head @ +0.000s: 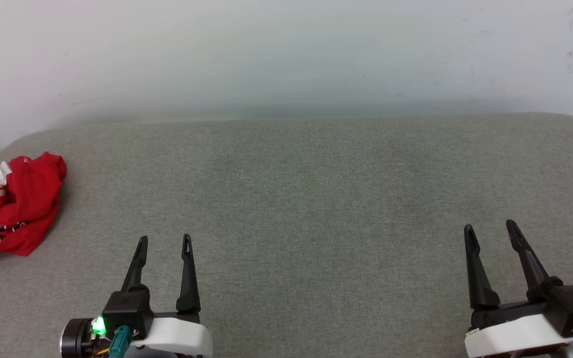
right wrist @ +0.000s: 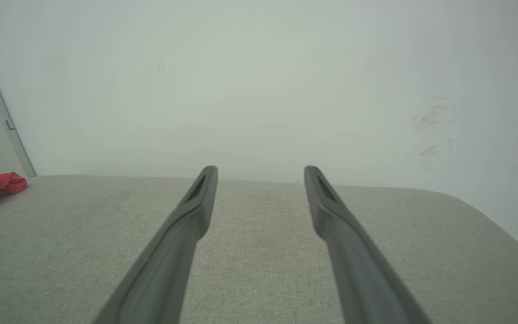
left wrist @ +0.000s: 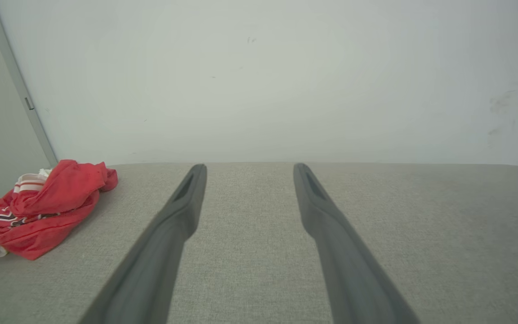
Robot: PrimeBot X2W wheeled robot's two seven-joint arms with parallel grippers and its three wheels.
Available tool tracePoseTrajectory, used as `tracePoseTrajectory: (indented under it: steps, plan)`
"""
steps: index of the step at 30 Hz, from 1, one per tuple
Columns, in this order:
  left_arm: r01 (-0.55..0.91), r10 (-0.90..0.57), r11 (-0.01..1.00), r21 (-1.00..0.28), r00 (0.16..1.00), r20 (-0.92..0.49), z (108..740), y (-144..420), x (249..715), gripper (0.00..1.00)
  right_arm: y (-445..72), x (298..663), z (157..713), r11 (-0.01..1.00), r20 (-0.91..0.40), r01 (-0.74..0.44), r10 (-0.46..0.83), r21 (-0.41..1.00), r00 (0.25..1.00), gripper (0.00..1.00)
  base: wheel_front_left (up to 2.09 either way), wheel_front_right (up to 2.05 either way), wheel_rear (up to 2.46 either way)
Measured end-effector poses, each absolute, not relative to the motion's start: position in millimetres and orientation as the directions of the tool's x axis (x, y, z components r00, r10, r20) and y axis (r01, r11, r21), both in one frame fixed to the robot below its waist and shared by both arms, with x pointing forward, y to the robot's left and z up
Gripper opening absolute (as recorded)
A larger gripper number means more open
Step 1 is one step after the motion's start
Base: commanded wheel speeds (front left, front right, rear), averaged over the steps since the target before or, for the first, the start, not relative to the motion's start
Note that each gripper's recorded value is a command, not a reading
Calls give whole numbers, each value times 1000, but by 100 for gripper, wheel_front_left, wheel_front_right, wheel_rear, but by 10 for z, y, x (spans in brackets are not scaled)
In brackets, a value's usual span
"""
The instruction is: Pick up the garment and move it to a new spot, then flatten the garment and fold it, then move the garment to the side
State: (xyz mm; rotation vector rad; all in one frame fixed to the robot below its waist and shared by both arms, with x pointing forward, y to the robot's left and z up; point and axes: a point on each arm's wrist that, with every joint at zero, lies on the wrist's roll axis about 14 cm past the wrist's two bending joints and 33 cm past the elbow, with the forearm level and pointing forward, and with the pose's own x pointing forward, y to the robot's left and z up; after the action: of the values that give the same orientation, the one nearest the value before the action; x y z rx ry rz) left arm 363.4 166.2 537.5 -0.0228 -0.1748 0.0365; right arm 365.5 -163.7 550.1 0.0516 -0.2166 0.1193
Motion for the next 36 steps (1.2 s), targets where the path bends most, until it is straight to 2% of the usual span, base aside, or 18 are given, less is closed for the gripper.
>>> tracePoseTrajectory:
  steps: [26, 33, 36]
  plan:
    - [-52, 58, 998, -42, 987, 151, 5292, 1753, 3580, 100, -1624, 3665, 5449, 990, 207, -128, 113, 62, 972, 100, 0, 0, 0]
    - [-110, 116, 993, -41, 979, 167, 5345, 1941, 3504, 100, -1429, 3737, 5450, 980, 208, -187, 170, 62, 963, 100, 0, 0, 0]
    - [-183, 188, 982, -39, 968, 169, 5355, 2164, 3382, 100, -1207, 3818, 5460, 967, 212, -251, 234, 54, 949, 100, 0, 0, 0]
